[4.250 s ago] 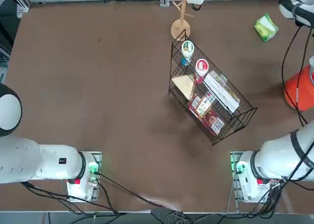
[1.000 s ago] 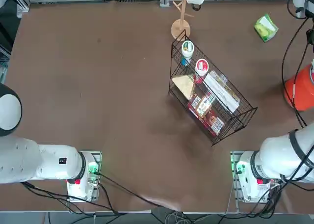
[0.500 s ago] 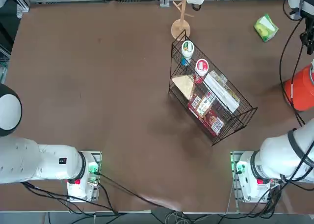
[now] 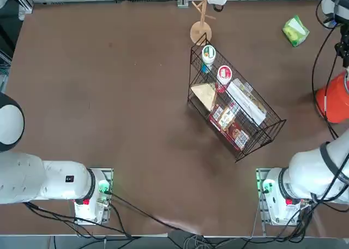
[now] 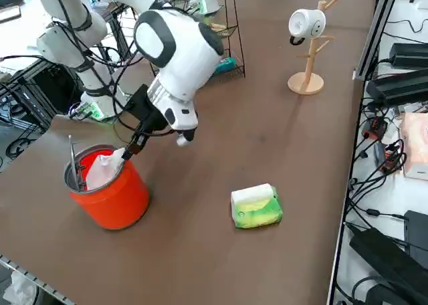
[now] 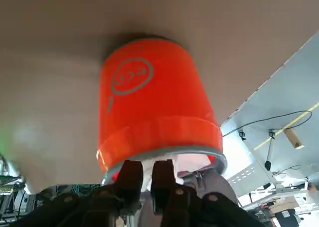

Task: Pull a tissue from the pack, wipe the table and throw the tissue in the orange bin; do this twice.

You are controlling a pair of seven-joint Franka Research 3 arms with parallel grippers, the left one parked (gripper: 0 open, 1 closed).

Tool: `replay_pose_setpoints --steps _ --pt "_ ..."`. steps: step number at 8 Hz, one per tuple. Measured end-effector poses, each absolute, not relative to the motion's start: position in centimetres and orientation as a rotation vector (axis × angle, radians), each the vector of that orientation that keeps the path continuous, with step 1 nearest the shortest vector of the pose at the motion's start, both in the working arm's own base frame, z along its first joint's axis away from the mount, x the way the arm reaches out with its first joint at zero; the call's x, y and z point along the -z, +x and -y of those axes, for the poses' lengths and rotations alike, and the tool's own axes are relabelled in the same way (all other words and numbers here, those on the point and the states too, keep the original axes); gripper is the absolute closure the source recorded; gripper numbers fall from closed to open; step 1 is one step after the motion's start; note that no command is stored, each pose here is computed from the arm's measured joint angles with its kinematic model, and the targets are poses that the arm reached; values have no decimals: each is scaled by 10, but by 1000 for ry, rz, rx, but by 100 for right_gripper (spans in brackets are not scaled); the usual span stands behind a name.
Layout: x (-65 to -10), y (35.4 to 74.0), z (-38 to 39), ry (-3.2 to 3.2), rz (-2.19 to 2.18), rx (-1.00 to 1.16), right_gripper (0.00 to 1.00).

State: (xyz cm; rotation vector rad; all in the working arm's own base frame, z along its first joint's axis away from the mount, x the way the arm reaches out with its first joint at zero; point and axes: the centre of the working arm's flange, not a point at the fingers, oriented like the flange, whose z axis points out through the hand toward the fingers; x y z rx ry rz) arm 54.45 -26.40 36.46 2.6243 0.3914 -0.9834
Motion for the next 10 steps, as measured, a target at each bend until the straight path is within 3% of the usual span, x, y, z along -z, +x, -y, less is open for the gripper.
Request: replay_pose_setpoints --steps 5,8,10 --pt "-392 526 288 2652 -385 1020 74" --pt "-426 589 234 2632 -514 776 62" --pt "-407 643 197 2644 -637 538 45"
